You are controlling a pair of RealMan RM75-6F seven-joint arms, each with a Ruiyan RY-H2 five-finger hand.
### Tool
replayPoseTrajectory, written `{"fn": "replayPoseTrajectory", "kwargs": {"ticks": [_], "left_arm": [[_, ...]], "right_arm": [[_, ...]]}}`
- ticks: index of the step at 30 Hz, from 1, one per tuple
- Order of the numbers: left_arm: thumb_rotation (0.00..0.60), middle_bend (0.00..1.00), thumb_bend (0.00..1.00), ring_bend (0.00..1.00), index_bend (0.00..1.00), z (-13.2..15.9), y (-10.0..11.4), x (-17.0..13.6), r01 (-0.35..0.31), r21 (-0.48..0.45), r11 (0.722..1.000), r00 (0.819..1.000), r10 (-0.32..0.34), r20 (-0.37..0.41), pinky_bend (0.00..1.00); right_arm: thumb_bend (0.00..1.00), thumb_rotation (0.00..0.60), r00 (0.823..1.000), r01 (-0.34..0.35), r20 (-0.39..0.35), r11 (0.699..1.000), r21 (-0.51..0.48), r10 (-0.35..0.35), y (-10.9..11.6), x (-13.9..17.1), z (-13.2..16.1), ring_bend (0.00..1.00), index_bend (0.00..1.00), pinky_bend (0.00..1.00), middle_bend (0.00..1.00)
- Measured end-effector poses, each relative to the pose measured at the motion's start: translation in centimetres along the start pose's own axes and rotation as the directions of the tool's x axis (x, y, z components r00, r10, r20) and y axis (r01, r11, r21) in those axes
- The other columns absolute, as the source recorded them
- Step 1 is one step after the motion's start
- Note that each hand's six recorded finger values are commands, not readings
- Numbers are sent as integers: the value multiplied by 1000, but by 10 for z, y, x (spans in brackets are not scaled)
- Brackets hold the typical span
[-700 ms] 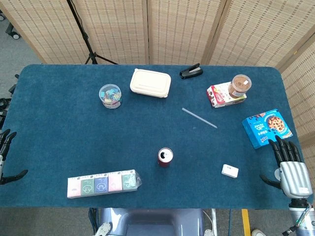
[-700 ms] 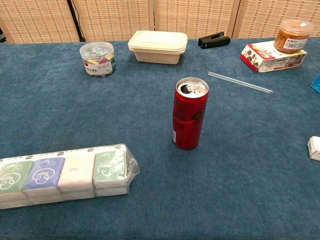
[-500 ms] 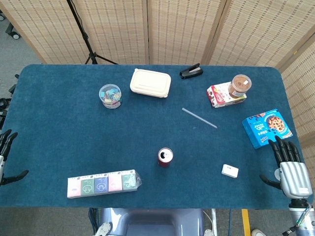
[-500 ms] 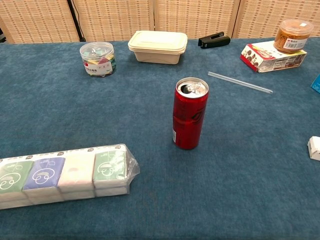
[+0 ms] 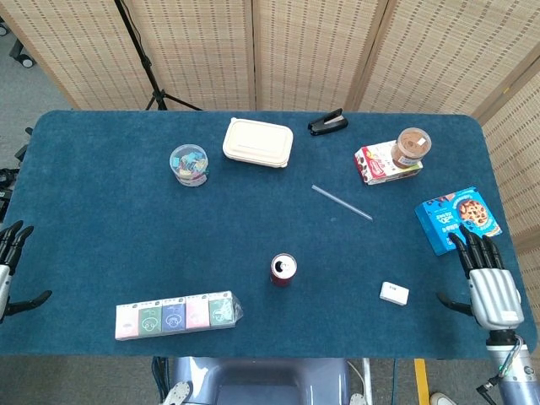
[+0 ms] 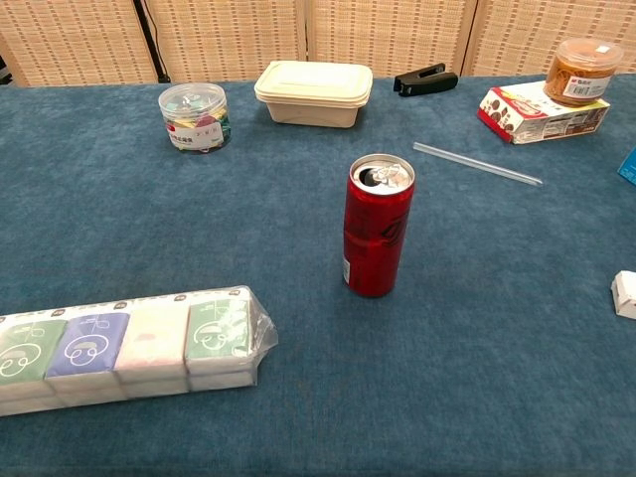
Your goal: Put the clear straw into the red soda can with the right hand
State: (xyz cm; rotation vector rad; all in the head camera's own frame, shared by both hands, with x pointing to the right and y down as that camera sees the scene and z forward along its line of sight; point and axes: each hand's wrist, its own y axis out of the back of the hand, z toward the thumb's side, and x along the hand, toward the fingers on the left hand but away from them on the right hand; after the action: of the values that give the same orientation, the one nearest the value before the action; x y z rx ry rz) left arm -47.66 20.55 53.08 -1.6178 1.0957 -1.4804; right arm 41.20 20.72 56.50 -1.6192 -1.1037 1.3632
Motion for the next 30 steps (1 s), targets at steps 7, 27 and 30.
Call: {"fn": "replayPoseTrajectory", "kwargs": {"ticks": [7, 27, 30], "left_arm": [[600, 0, 0, 0, 0, 3, -6, 5, 7, 11, 1000, 1000, -7, -7, 0], [600, 0, 0, 0, 0, -5, 1, 4, -32, -18, 999, 999, 31, -45, 0], [600, 0, 0, 0, 0, -7, 2, 5, -35, -24, 999, 998, 34, -52, 0]], "right_arm": [[0, 600, 999, -17, -41, 1000, -25, 16, 1, -43, 18, 0, 26, 0, 0], [0, 600, 994, -91, -73, 988, -128, 83, -2, -187, 93, 0, 256, 0, 0], [0, 600, 994, -108, -37, 985, -133, 104, -10, -201, 94, 0, 274, 0, 0]]}}
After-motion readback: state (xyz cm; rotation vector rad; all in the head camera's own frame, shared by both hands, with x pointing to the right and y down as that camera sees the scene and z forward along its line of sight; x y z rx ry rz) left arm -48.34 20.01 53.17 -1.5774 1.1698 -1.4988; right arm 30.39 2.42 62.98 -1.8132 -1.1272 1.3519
